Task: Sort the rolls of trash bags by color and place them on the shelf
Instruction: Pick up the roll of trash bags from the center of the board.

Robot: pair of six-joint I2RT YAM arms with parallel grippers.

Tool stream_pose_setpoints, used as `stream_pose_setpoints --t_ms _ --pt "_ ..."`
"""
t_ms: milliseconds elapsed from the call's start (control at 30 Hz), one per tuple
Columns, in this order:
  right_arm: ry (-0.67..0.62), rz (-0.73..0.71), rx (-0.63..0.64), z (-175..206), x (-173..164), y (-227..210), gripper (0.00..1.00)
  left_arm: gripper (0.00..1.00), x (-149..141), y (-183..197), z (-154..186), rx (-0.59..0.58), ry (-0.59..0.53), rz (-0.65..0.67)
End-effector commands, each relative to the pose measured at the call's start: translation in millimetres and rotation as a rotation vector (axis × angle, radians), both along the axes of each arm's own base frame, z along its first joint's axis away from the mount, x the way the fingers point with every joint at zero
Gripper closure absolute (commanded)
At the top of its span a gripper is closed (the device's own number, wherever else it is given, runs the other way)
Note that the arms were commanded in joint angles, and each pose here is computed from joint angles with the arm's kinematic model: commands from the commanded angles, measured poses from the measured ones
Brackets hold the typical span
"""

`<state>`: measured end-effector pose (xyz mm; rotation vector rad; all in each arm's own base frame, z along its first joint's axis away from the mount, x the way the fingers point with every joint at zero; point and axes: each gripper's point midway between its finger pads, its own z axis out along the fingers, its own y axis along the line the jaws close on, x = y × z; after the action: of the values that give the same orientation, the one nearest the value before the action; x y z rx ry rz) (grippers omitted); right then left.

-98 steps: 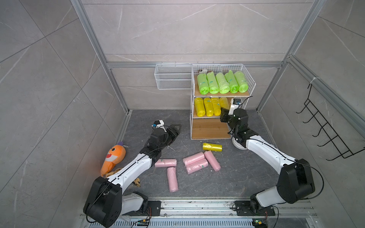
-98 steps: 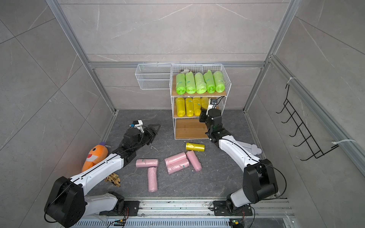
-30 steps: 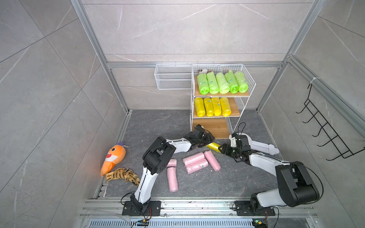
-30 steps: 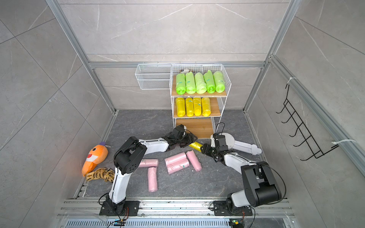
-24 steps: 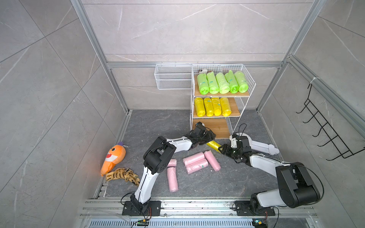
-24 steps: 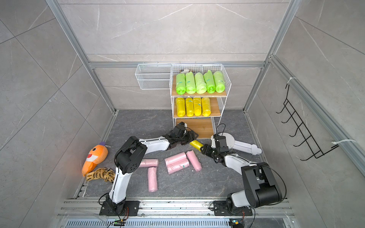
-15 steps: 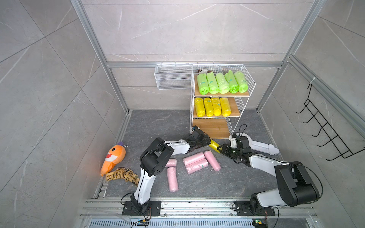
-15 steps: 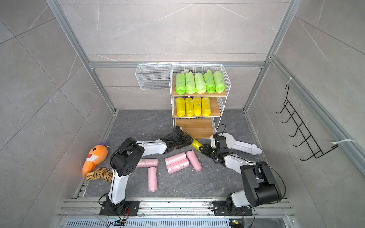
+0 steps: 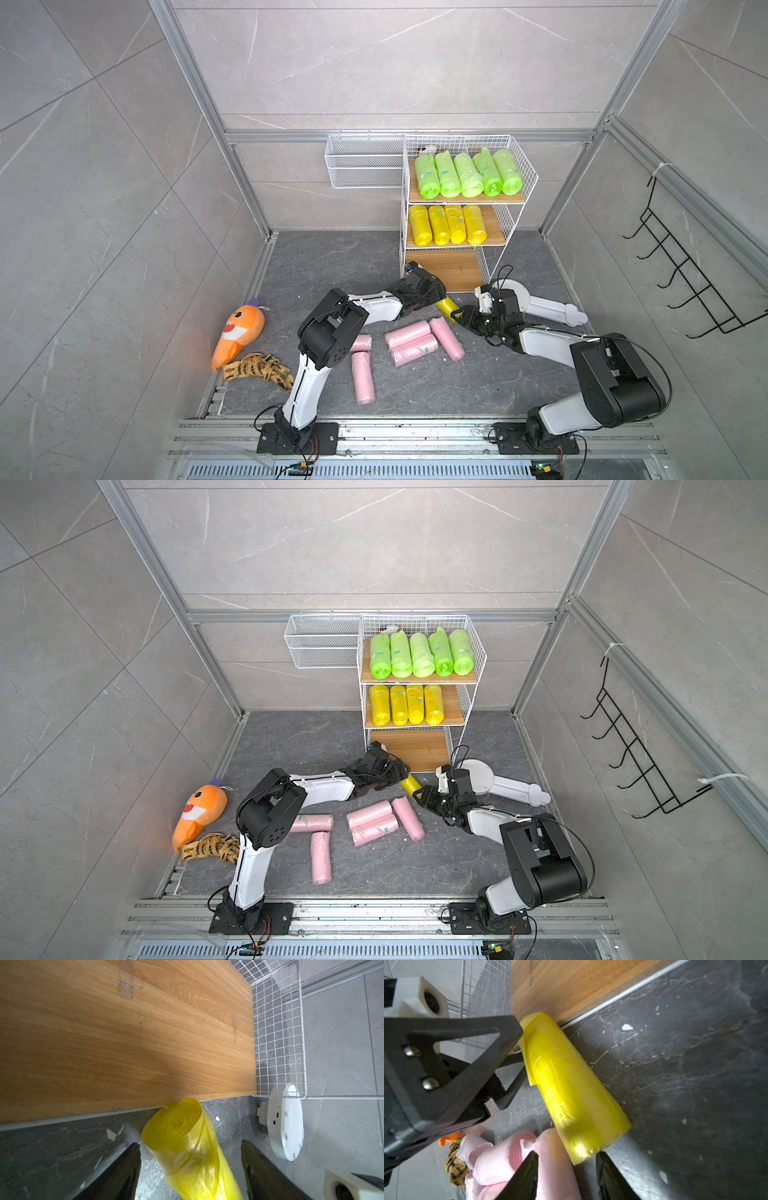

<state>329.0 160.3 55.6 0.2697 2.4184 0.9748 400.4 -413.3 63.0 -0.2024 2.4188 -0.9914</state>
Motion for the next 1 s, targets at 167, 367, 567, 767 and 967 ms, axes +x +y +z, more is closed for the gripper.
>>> stream_pose_setpoints --t_ms 167,367,567,767,967 --pt "-0.015 0.013 -0.038 5.2 -1.7 -1.3 0.51 0.26 7.0 -14.3 -8.8 -0.035 0.019 -0.002" --pt "-0.025 0.012 -0.096 8.0 -6.1 -9.1 0.5 0.35 5.1 -16.4 -23.1 -0.049 0.048 0.016" --pt "-0.067 0.014 -0.192 25.7 -5.8 -21.1 0.45 0.55 5.5 -8.8 -10.7 -0.105 0.029 0.075" --pt "-0.098 0.023 -0.183 37.9 -4.0 -18.9 0.41 0.68 9.3 -4.1 17.4 -0.197 0.002 0.137" --pt "-0.161 0.024 -0.133 55.2 -3.5 -13.8 0.35 0.7 8.5 -3.4 52.4 -0.33 -0.005 0.172"
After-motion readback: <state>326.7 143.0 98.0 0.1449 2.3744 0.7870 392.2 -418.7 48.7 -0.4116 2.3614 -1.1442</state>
